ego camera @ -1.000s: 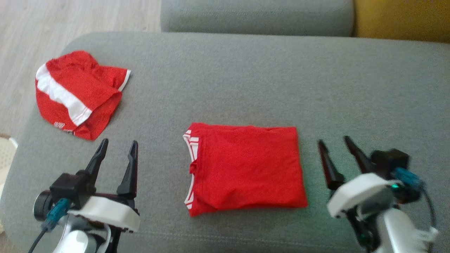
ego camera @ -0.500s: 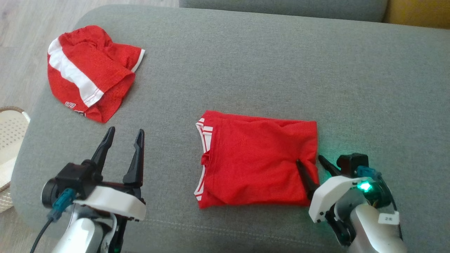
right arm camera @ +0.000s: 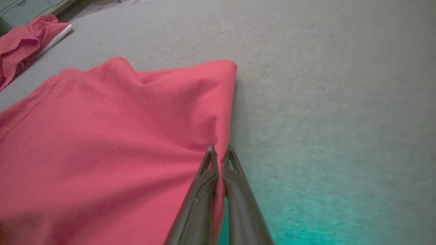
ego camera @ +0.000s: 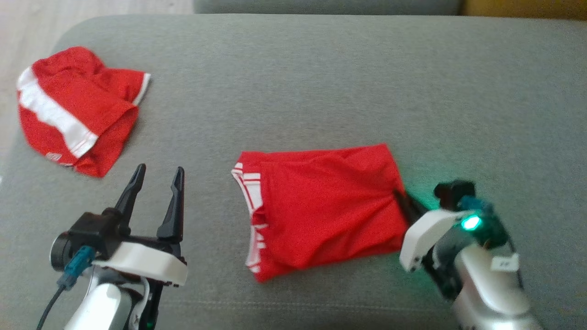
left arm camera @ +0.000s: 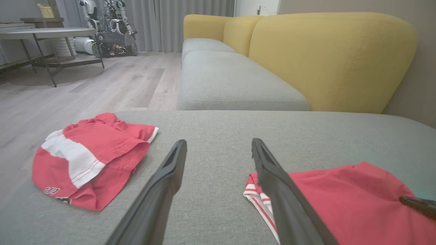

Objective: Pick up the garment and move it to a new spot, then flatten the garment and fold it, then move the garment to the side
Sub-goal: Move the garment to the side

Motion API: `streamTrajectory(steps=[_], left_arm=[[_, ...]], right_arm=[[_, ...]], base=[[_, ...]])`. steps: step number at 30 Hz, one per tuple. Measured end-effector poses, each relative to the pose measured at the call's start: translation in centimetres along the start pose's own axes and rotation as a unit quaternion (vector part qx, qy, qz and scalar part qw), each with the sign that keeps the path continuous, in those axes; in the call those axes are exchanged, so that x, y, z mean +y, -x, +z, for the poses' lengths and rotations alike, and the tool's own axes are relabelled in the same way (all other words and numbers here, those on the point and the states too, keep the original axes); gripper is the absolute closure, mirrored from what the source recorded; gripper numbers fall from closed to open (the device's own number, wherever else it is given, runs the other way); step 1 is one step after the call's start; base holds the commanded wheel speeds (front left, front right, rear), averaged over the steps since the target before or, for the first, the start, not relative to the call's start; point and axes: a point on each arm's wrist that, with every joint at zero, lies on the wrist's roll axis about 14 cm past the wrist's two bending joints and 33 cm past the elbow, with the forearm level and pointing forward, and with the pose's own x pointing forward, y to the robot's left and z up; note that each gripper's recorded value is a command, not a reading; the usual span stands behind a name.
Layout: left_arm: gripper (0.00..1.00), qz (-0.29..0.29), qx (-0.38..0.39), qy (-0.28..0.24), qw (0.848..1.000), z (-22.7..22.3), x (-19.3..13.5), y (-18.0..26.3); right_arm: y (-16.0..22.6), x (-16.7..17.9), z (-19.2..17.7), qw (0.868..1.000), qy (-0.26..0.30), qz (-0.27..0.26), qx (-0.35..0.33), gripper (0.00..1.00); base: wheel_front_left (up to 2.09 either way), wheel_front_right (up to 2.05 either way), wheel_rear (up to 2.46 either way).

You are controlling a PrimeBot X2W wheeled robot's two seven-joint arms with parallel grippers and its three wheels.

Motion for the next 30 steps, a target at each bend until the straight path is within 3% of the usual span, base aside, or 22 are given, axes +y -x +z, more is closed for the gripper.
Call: streamTrajectory(steps=[11, 18, 30], left_arm=[[0.00, -0.070, -0.012, 0.013, 0.997, 0.2, -4.3, -3.9], [0.00, -0.123, -0.009, 0.019, 0.992, -0.6, -7.4, -6.1], [0.00, -0.239, 0.000, 0.028, 0.971, -2.5, -14.0, -11.3]], right_arm=[[3.6, -12.1, 4.3, 0.988, -0.004, -0.143, -0.058, 1.00], [6.1, -16.7, 5.1, 0.975, -0.014, -0.207, -0.073, 1.00], [10.1, -26.7, 8.9, 0.934, -0.045, -0.337, -0.111, 1.00]], base=[[0.00, 0.00, 0.00], [0.00, 0.00, 0.00], [0.00, 0.00, 0.00]])
